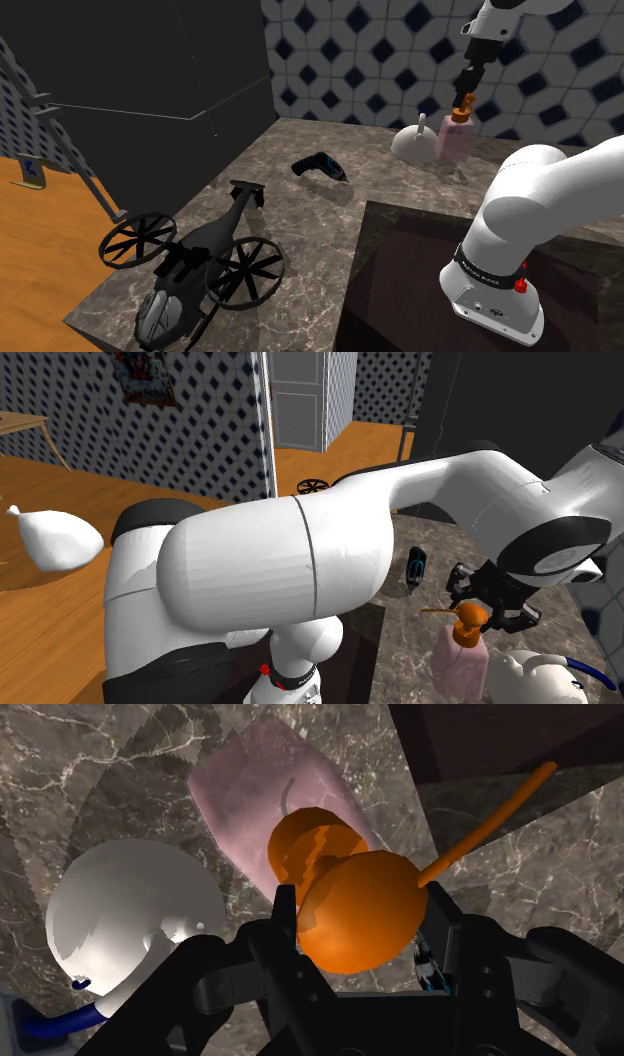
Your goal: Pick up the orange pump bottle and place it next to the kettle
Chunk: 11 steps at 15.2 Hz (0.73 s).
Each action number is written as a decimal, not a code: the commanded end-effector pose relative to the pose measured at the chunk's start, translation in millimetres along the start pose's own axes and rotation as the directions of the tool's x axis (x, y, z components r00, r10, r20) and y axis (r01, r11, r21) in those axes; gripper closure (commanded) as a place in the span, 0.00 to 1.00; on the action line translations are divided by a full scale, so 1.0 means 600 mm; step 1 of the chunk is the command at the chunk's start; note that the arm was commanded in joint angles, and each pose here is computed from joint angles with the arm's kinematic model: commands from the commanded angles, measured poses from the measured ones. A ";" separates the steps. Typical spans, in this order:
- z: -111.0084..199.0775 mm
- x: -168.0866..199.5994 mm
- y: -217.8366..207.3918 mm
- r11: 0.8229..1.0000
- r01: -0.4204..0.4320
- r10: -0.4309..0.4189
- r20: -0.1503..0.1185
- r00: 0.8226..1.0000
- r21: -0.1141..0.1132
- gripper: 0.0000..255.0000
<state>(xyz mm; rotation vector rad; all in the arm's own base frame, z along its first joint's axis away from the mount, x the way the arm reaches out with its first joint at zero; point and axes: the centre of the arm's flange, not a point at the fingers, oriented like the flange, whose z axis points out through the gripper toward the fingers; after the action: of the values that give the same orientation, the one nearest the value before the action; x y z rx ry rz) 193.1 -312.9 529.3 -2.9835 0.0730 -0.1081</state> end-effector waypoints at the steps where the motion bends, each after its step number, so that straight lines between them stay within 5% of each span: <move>1: 0.020 -0.002 0.004 1.000 0.000 0.000 0.000 1.000 0.000 1.00; 11: 0.106 -0.008 0.018 1.000 0.000 0.000 0.000 1.000 0.000 1.00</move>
<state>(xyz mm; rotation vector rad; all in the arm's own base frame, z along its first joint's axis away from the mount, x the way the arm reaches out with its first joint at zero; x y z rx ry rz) 193.3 -314.1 469.4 -2.9833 0.0726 -0.1081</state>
